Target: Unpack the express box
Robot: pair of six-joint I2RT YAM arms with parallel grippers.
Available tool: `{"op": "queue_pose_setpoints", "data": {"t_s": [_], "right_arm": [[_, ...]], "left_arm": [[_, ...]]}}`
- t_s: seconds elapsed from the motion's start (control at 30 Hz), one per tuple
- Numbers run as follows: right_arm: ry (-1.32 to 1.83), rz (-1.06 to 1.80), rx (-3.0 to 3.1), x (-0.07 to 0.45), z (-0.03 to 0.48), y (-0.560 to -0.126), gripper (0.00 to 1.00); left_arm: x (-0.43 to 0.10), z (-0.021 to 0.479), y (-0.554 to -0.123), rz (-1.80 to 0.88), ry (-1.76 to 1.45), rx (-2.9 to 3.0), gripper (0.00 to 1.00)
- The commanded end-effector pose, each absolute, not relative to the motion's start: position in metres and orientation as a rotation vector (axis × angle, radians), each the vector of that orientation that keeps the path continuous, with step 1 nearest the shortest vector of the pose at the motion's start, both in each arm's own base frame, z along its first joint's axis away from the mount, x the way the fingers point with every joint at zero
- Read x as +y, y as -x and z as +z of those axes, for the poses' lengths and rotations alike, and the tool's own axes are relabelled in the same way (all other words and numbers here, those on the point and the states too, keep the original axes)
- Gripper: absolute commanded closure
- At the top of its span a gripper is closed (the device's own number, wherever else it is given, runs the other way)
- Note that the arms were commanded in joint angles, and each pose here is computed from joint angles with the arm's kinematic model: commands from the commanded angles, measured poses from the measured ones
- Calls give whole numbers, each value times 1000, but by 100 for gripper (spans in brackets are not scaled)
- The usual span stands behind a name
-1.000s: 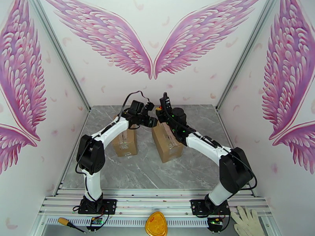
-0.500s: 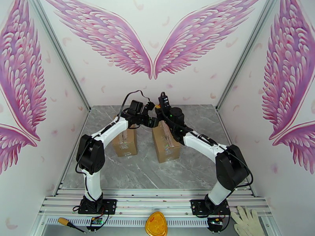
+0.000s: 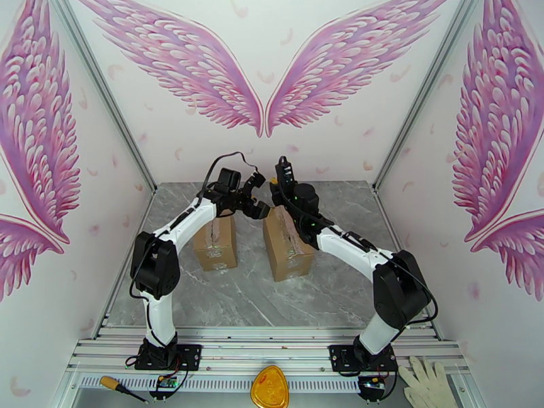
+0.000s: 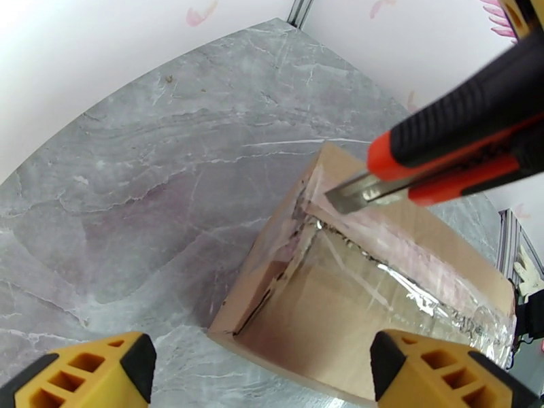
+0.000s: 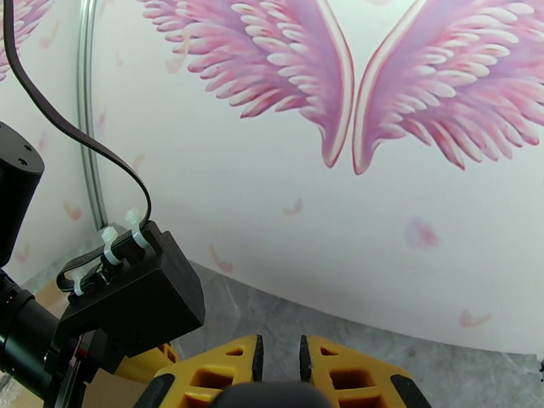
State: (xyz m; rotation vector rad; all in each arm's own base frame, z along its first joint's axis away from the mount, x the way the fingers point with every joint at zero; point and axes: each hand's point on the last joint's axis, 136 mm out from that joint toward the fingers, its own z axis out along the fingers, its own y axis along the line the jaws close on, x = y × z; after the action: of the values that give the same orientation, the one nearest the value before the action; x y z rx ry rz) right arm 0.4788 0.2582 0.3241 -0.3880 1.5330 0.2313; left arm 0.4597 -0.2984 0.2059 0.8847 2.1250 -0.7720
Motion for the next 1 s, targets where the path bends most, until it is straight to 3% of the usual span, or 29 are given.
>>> {"op": "queue_pose_setpoints", "data": {"t_s": [0.0, 0.3, 0.7, 0.97], "right_arm": [[380, 228, 1534, 263, 326, -483, 100], [384, 228, 1565, 265, 321, -485, 100], [396, 294, 1545, 261, 347, -464, 100], [459, 317, 1574, 262, 335, -447, 100]], "left_arm": [[-309, 204, -464, -813, -967, 2069, 9], [-338, 174, -456, -1092, -923, 2125, 12], [-326, 148, -430, -1131, -739, 2226, 39], [-323, 148, -403, -1079, -596, 2265, 44]]}}
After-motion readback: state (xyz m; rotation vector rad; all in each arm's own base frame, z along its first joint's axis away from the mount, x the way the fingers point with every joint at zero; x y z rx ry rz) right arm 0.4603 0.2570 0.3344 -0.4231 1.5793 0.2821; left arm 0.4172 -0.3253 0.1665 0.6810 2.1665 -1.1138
